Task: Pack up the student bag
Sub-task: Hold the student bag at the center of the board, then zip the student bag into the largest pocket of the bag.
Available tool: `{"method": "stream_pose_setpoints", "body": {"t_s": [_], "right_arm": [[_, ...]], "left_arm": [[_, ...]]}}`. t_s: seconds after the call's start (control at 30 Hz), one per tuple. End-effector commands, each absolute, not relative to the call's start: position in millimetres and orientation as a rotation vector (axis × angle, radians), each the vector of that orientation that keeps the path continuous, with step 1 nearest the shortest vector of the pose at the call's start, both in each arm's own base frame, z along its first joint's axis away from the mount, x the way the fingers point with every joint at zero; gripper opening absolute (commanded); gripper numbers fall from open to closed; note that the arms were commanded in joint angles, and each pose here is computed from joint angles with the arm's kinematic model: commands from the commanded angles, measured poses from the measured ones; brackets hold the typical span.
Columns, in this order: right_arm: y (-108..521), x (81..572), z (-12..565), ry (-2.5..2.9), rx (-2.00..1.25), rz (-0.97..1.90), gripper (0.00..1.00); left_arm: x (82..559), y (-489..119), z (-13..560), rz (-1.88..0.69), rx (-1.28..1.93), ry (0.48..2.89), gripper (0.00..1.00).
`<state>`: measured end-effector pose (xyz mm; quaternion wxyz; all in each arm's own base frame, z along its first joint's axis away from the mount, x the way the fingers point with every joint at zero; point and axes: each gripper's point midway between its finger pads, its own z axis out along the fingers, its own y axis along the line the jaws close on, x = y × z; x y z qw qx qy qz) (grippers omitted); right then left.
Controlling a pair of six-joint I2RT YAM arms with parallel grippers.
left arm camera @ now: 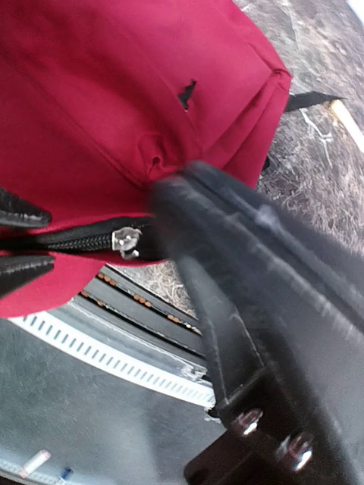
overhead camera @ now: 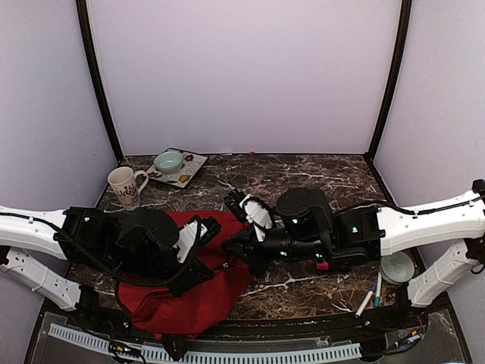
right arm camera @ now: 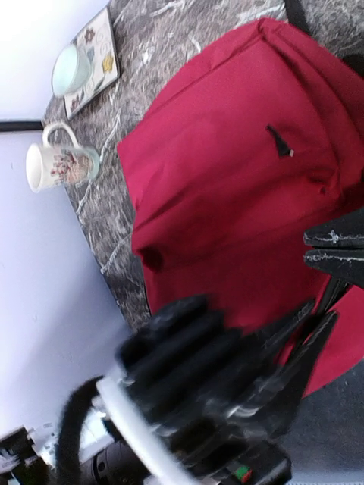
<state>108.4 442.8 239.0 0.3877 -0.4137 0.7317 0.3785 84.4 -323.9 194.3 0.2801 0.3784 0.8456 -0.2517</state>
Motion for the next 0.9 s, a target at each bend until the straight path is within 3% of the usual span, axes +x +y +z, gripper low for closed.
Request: {"method": "stream_pose_setpoints", "body": {"t_s": [0.0,0.5,0.73,0.77,0.8,0.83,0.87], "right_arm": [[421.6,131.9,251.3,1.825,-0.893,0.863,0.0],[351.5,182.4,198.9,1.986,-0.729,0.54,0.0],[373.7,162.6,218.1,1.907,-0.83,0.731,0.0],[374.5,163.4,221.2,1.908,-0.818,0.741,0.05],[373.0,167.3,222.4,1.923,-0.786,0.736,0.24],[369.9,174.3,223.5,1.951,-0.729,0.726,0.58],[365.6,182.2,223.1,1.983,-0.67,0.706,0.79]], "left_arm": [[85.9,-306.1,195.1,-0.623,1.011,2.279,0.03],[68.8,-295.9,190.9,-0.726,1.029,2.32,0.0],[71.0,-299.0,192.1,-0.718,1.042,2.296,0.0],[71.2,-300.8,191.2,-0.717,1.043,2.296,0.0],[71.0,-303.1,190.3,-0.72,1.047,2.295,0.0],[70.8,-305.2,189.3,-0.723,1.05,2.296,0.0],[70.4,-307.0,187.5,-0.724,1.054,2.299,0.0]]}}
